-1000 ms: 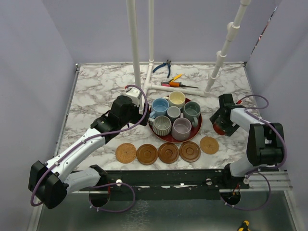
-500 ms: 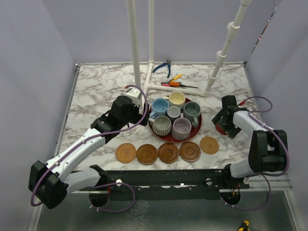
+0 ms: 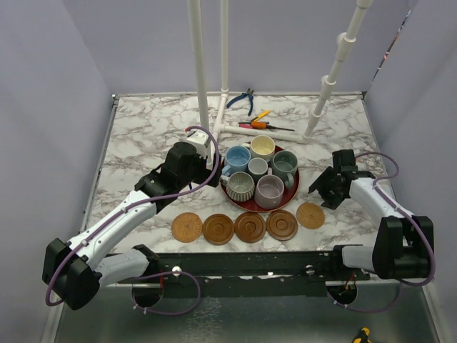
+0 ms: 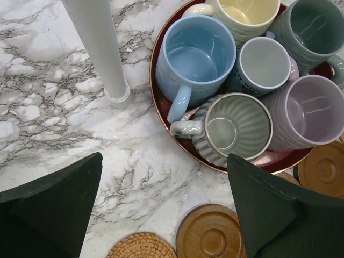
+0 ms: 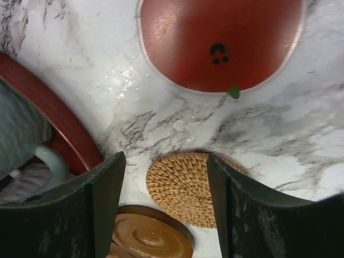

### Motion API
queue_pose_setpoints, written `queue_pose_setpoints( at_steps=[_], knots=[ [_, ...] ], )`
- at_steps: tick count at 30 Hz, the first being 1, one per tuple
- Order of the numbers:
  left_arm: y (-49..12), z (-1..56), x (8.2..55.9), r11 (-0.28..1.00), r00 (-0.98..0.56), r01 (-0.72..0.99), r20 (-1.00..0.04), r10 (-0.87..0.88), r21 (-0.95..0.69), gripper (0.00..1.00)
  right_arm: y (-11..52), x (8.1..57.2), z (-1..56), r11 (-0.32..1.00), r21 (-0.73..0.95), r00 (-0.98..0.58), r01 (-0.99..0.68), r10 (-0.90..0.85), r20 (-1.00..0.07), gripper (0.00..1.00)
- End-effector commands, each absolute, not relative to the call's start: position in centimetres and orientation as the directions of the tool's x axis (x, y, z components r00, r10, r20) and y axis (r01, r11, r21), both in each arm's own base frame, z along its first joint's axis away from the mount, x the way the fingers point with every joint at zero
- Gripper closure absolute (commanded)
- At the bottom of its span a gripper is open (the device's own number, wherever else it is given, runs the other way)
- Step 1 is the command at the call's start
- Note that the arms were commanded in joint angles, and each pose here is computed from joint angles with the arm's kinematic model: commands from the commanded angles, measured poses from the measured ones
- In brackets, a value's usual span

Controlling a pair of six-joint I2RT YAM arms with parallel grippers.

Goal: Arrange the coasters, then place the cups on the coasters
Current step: Move the coaster to the corner of the board.

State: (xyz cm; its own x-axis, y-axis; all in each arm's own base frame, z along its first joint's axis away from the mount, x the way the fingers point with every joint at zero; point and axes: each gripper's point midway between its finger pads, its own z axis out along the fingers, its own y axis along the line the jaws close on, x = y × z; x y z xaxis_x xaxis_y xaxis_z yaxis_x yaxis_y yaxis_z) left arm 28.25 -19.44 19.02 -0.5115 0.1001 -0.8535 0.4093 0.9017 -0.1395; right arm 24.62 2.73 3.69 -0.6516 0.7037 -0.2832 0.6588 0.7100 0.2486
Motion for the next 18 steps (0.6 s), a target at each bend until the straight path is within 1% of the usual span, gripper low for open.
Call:
queue_pose_setpoints(
  at_steps=[1,5,11,18],
  knots=[
    [-19.3,18.7,28.4,0.903,-0.511,0.407,-0.853,0.102,-0.135,0.01,4.6,25.3,3.3,0.720,0.331,-0.689,0.610,0.688,-0.229,0.37],
    [-19.3,18.7,28.4,0.904,-0.510,0.405,-0.854,0.102,-0.134,0.01,5.0,25.6,2.5,0.722,0.347,-0.700,0.599,0.682,-0.210,0.43],
    [-19.3,18.8,28.4,0.904,-0.508,0.407,-0.855,0.101,-0.135,0.01,5.5,26.1,1.8,0.726,0.365,-0.715,0.582,0.671,-0.196,0.49],
    [-19.3,18.8,28.4,0.903,-0.507,0.408,-0.856,0.100,-0.136,0.01,5.6,25.0,1.3,0.729,0.350,-0.724,0.588,0.667,-0.174,0.50]
  ],
)
